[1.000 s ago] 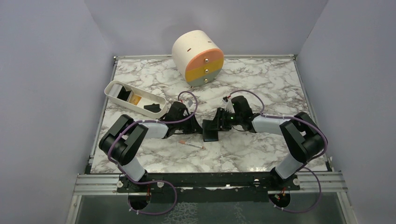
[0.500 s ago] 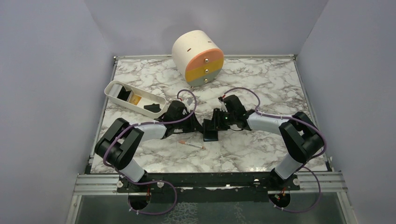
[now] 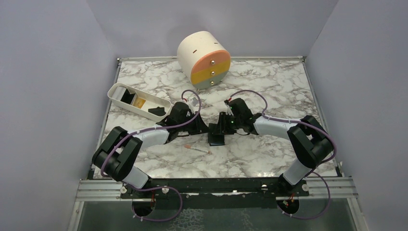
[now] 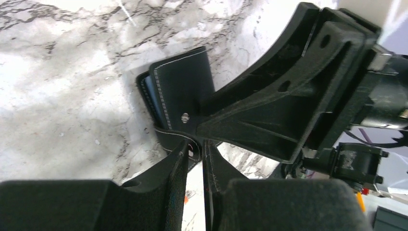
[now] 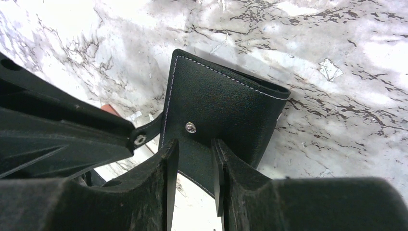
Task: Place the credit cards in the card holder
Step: Close the card holder at the center of the board.
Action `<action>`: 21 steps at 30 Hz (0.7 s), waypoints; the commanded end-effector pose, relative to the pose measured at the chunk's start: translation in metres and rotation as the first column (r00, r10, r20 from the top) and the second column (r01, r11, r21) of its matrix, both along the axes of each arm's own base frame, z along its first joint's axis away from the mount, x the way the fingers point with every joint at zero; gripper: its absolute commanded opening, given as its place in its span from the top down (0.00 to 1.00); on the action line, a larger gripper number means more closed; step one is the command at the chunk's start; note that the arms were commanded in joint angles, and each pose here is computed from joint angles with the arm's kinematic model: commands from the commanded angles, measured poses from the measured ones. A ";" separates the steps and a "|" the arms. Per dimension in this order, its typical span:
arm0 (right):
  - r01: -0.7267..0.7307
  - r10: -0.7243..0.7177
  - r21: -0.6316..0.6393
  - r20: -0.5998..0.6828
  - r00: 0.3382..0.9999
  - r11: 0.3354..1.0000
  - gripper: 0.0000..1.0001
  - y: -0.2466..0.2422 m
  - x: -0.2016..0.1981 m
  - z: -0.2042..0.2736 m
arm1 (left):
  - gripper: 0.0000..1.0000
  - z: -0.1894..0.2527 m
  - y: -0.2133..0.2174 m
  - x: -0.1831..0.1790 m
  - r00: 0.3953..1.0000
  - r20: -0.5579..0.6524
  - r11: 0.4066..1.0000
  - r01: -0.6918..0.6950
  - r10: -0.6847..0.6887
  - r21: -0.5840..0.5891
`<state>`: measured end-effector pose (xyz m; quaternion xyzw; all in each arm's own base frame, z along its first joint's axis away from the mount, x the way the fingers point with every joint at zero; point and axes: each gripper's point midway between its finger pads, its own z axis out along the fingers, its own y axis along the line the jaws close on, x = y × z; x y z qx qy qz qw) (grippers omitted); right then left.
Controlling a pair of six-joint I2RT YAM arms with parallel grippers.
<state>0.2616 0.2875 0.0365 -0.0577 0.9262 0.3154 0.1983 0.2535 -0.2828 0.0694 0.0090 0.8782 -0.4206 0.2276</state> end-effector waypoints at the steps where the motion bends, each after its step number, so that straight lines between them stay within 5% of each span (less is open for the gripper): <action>1: 0.032 -0.036 -0.168 -0.017 0.999 0.985 0.67 -0.027 -0.003 -0.041 | 0.80 0.037 -0.017 -0.003 0.995 0.065 0.990 0.081 -0.074 -0.114; 10: 0.038 -0.035 -0.214 0.018 0.999 0.976 0.70 -0.035 0.001 -0.042 | 0.76 0.050 -0.018 -0.002 0.991 0.099 0.987 0.101 -0.088 -0.129; 17: 0.037 -0.034 -0.224 0.020 0.999 0.974 0.71 -0.037 0.001 -0.041 | 0.76 0.030 0.015 0.014 0.992 0.128 0.992 -0.007 -0.010 0.127; 21: 0.032 -0.028 -0.218 0.022 0.999 0.975 0.72 -0.035 0.001 -0.040 | 0.85 0.020 0.033 0.020 0.988 0.154 0.973 -0.065 0.030 0.224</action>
